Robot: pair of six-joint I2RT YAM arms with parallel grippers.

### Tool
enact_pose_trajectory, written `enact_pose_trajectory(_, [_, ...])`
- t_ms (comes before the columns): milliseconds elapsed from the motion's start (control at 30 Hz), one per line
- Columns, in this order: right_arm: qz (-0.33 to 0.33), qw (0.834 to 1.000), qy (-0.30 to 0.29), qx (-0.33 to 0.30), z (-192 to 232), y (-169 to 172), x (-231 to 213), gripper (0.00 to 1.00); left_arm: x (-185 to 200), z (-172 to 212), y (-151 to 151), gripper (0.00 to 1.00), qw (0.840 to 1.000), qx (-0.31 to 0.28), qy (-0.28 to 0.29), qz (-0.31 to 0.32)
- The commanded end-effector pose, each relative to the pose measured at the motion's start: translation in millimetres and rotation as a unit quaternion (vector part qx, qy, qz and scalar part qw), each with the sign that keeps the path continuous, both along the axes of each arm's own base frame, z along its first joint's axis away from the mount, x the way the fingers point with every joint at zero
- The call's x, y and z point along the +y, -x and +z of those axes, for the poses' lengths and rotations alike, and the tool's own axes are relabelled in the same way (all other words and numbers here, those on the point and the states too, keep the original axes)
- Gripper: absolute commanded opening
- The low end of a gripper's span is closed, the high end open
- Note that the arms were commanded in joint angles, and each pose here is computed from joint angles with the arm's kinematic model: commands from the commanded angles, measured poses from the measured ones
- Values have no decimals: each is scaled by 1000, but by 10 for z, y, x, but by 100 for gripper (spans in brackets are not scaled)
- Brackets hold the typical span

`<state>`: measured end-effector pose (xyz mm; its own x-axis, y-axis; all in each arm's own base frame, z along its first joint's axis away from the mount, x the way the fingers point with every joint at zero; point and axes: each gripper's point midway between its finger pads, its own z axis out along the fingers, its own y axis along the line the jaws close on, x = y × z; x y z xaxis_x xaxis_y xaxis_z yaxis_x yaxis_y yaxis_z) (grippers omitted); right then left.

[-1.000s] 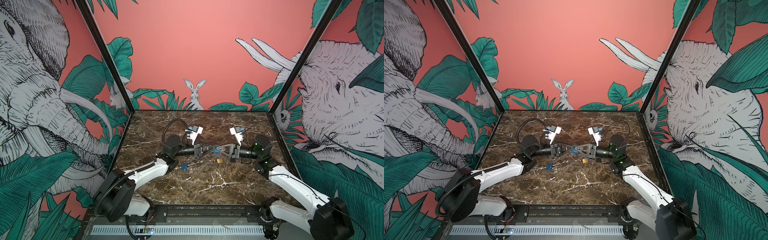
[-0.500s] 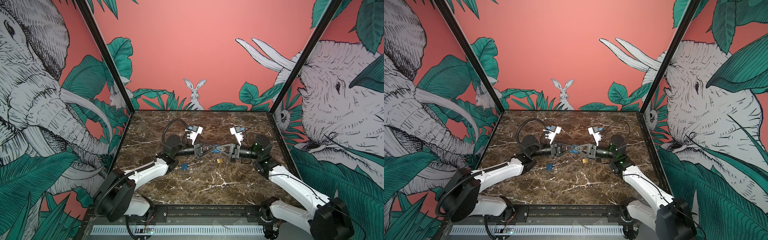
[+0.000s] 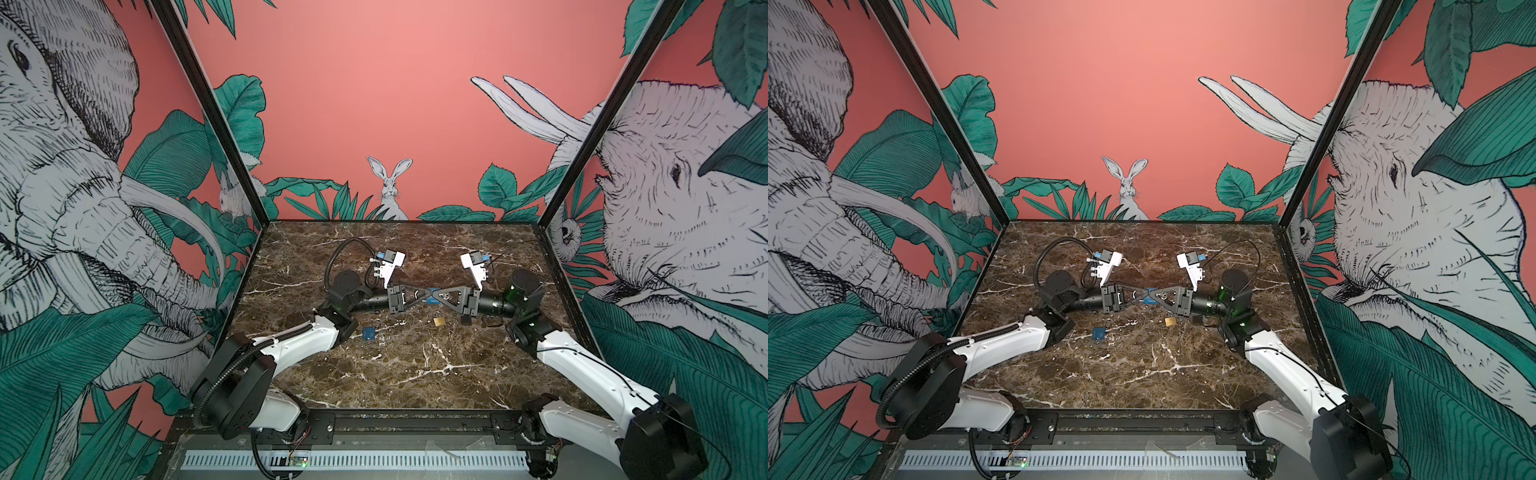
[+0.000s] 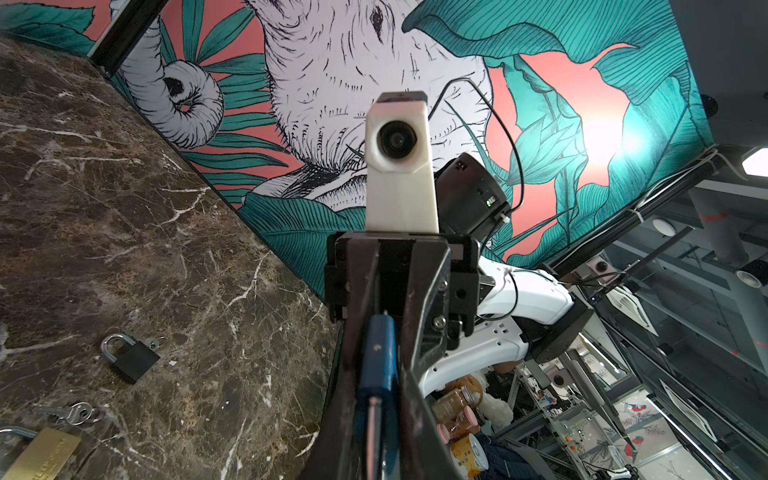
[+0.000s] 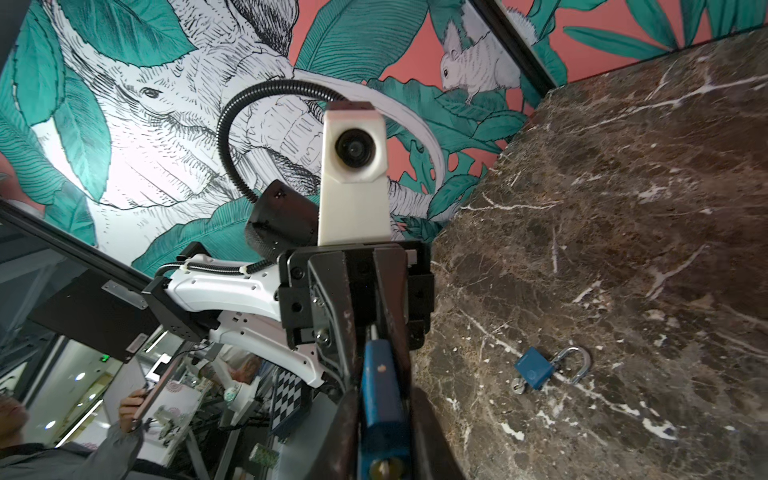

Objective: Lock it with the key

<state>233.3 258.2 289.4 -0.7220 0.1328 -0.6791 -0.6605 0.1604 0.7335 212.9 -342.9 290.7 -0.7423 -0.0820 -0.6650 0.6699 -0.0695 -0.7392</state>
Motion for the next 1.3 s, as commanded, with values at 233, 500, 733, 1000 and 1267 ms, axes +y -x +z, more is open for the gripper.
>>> enact_pose_trajectory(233, [4, 1000, -8, -7, 64, 61, -34, 30, 139, 169, -59, 0, 998, -27, 33, 47])
enact_pose_trajectory(500, [19, 1000, -14, 1, -11, 128, -29, 29, 155, 177, -123, 0, 998, -22, 39, 55])
enact_pose_trajectory(733, [18, 1000, -24, -9, 51, 99, -16, 22, 105, 180, -106, 0, 998, -17, 49, 31])
enact_pose_trajectory(1000, [18, 999, -26, -15, 104, 48, 5, 18, 100, 177, -90, 0, 998, -18, 46, 26])
enact_pose_trajectory(1267, [17, 999, -35, -16, 138, 29, 14, 0, 66, 156, -93, 0, 999, -12, 41, 15])
